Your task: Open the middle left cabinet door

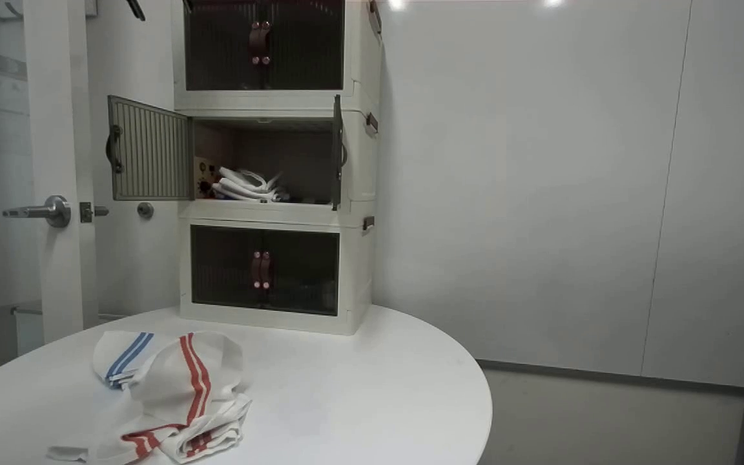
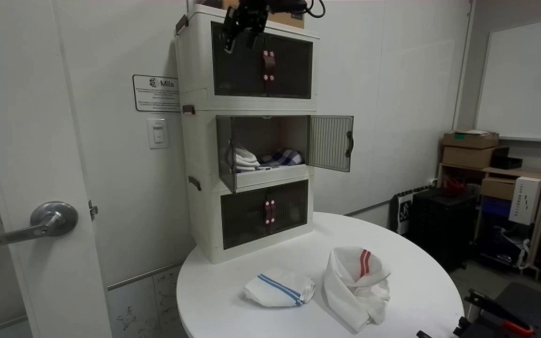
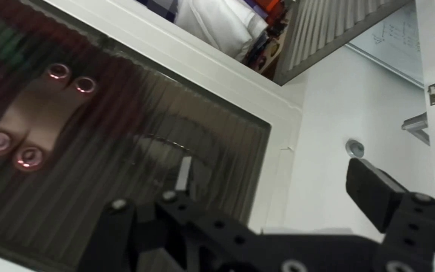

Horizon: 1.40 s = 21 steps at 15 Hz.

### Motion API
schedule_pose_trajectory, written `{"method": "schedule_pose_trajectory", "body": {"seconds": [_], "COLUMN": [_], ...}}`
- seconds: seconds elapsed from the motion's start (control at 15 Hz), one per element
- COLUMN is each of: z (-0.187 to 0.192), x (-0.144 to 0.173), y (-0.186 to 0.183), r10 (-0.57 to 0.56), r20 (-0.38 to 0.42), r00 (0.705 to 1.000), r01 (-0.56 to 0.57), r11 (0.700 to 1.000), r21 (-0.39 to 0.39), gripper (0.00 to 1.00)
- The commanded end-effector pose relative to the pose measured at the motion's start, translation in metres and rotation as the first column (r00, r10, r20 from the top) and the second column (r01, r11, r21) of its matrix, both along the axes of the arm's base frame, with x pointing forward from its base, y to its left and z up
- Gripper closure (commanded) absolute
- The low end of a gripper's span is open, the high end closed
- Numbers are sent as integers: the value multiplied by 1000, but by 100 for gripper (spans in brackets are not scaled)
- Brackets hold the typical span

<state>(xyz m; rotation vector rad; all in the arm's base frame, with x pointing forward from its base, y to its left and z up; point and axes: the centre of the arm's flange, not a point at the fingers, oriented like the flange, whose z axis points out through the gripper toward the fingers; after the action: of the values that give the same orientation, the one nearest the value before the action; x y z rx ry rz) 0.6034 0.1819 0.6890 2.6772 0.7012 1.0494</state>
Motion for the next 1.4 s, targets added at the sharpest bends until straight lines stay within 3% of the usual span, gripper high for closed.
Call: {"method": "schedule_pose_trajectory", "body": {"seconds": [0.0,0.27,0.53,0.87,1.07,1.33], "z": [-26,-93,-148,-181,-197,-213], "x": [-11,-27,-59,-111,-138,-164], "y": [-35,-66,-95,-136,-145,-146], "r10": [-58,-117,-165,-269,-320,-363], "r20": [23,12,-50,-46,-71,-169], "r00": [998,993,985,962,945,917], "r01": [59,117,163,268,323,386], "r11": [998,990,986,963,946,913], "r21": [-33,-73,-30,-28,34,135], "gripper": [0,0,0,0,0,0]}}
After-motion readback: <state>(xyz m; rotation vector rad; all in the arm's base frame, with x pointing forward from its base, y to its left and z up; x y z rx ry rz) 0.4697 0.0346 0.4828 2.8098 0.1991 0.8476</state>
